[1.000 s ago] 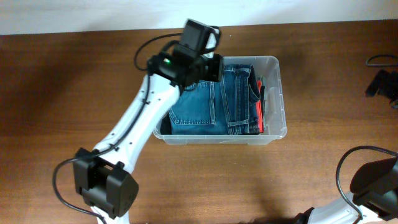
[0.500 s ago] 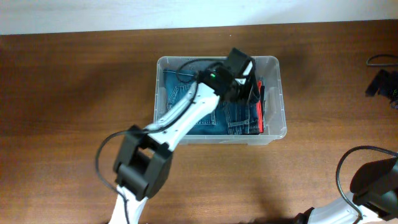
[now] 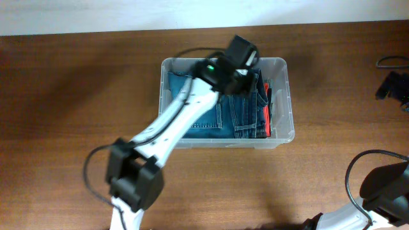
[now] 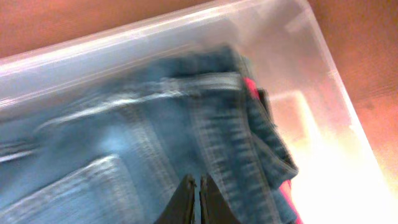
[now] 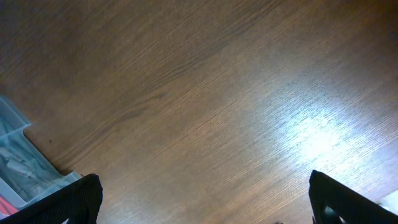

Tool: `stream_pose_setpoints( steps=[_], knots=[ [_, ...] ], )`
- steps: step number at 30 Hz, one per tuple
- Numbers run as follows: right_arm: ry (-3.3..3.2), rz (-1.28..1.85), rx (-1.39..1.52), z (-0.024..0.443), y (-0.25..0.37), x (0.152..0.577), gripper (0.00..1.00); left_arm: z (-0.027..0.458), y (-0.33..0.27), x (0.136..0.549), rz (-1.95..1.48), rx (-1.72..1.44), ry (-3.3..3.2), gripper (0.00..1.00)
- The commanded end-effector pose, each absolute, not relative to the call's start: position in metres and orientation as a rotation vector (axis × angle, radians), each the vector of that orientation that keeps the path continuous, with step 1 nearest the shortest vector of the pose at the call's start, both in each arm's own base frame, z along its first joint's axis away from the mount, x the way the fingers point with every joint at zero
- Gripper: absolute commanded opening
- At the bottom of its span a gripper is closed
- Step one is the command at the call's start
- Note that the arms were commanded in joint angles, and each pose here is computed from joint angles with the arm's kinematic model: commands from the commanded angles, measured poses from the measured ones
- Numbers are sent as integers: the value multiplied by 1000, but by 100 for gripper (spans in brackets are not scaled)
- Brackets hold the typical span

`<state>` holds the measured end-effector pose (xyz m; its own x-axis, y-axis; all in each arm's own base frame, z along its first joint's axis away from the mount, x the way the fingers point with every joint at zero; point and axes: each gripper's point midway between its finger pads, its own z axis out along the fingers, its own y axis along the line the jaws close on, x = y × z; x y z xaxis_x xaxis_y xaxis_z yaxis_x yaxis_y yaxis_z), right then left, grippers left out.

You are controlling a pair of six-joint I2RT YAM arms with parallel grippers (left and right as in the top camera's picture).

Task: Pack container
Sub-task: 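Release and press the blue jeans flat into the container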

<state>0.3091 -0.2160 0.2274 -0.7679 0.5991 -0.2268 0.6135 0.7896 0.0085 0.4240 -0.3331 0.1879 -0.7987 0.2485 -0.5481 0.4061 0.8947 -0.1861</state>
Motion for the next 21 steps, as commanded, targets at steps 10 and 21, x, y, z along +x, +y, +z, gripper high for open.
stream_pose_setpoints(
  steps=[10, 21],
  knots=[
    [2734, -118, 954, 236, -218, 309, 98, 157, -239, 459, -104, 222, 2663, 6],
    [2734, -118, 954, 236, -218, 309, 98, 93, -228, 451, 0, 237, 2829, 9]
  ],
)
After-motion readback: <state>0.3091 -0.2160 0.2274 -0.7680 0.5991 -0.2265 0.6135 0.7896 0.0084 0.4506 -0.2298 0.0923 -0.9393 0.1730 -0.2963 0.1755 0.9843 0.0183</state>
